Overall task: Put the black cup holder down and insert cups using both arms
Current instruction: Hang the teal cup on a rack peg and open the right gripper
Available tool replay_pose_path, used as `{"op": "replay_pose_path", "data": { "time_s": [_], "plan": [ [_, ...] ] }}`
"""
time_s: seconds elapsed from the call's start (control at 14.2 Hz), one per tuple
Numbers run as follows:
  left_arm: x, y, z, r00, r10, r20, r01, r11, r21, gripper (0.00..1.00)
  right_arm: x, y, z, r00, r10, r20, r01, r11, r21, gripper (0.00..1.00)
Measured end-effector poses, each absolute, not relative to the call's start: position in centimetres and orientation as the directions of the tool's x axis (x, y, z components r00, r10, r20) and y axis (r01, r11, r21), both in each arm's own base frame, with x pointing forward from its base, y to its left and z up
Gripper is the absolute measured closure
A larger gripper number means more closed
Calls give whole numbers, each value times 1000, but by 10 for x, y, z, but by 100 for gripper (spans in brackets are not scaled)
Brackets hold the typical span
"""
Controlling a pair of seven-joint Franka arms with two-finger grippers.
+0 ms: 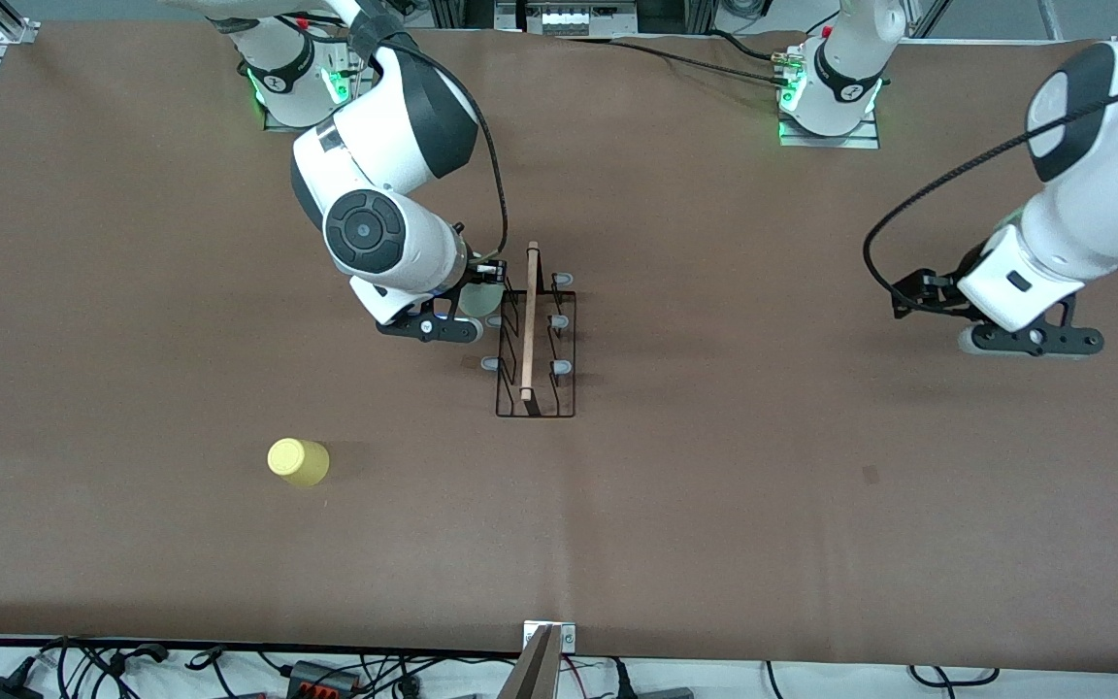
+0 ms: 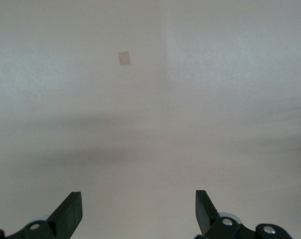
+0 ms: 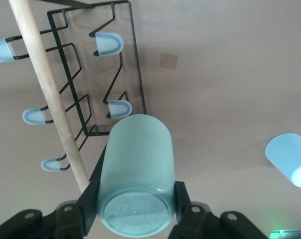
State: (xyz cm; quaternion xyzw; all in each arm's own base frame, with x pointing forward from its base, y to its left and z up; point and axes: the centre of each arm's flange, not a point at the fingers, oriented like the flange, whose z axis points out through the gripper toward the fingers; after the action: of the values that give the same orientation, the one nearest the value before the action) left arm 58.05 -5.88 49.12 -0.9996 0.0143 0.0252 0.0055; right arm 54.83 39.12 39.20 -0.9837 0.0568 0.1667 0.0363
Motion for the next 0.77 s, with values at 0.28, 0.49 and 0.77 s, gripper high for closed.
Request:
{"op": "replay_pose_path", "data": {
  "time_s": [0.28, 0.49, 0.77],
  "plan": [
    [578, -46, 529, 999, -42, 20, -42, -999, -6, 0, 533, 412, 382, 933, -88, -350, -109, -993, -39, 35],
    [567, -49, 554, 998, -48, 41, -48, -999, 2, 0, 533, 413, 370, 927, -94, -362, -111, -994, -26, 35],
    [551, -49, 569, 999, -49, 3, -49, -999, -1, 0, 534, 414, 351, 919, -100, -382, -111, -994, -6, 35]
  ]
}}
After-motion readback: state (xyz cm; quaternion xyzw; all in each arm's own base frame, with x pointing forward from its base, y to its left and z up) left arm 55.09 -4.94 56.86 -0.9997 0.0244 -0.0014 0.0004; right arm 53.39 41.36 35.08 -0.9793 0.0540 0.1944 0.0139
